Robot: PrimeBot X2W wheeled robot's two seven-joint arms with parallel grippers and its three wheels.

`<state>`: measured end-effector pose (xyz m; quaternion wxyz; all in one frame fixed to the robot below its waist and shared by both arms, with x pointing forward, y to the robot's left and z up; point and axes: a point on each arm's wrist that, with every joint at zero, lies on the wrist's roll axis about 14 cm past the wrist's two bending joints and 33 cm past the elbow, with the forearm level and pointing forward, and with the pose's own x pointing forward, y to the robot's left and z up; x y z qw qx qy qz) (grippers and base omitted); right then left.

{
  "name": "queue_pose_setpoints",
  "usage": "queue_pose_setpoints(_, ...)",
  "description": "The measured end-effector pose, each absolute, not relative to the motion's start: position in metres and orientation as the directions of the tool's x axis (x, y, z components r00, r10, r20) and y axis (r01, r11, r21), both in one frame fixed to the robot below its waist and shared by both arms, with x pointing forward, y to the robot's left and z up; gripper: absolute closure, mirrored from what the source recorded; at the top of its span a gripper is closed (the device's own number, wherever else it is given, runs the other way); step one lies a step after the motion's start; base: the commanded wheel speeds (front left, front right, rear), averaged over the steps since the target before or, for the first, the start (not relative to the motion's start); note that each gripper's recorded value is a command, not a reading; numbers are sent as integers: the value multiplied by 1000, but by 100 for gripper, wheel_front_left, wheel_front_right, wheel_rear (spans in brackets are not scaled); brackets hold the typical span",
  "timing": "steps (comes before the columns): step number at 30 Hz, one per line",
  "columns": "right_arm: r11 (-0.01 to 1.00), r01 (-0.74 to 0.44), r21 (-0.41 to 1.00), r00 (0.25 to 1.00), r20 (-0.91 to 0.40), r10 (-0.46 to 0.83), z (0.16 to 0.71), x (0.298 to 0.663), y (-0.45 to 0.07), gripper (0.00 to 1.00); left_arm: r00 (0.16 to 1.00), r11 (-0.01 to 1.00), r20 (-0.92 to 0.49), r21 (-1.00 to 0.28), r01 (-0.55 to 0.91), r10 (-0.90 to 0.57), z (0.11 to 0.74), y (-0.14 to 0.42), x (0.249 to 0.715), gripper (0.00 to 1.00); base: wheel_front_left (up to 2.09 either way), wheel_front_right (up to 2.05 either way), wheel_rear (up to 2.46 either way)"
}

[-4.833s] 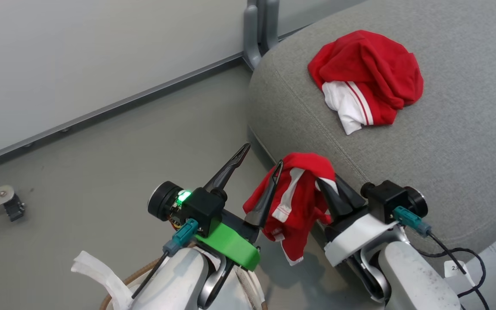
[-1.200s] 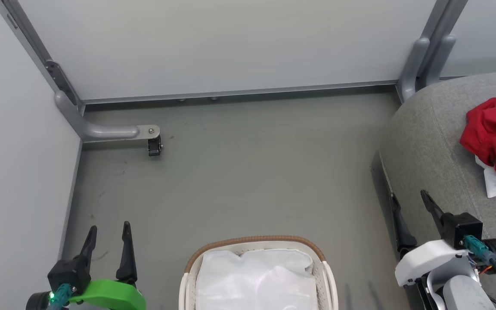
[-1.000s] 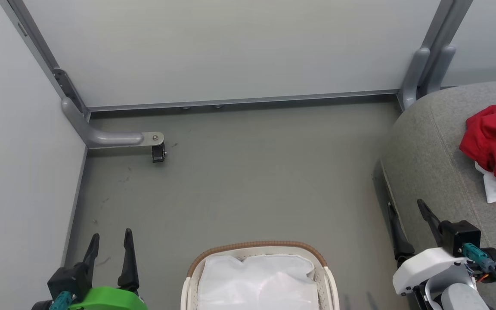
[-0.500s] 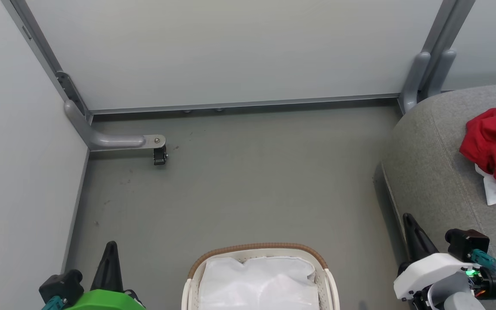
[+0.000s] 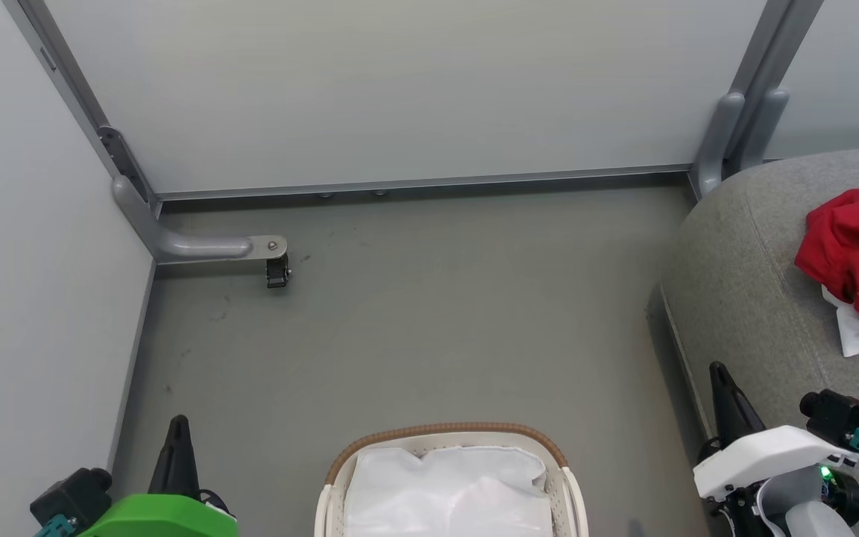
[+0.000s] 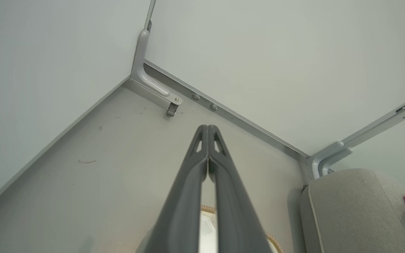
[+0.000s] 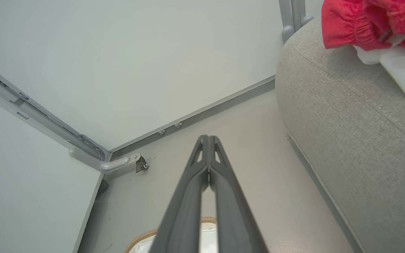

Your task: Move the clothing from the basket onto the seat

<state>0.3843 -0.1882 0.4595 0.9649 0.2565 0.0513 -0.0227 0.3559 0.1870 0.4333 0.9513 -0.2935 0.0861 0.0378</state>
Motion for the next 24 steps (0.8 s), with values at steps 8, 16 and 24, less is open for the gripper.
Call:
queue_pose_setpoints(8, 799, 91, 595, 993, -112, -30, 463, 385, -191, 100, 982, 754, -185, -641, -144, 31, 438, 190, 360, 100, 0, 0, 0)
queue_pose_setpoints(16, 725, 105, 681, 993, -113, -37, 466, 386, -194, 100, 984, 682, -176, -715, -154, 37, 444, 192, 363, 100, 0, 0, 0)
queue_pose_setpoints(24, 650, 110, 752, 993, -111, -40, 469, 387, -195, 100, 984, 609, -172, -777, -161, 40, 448, 194, 366, 100, 0, 0, 0)
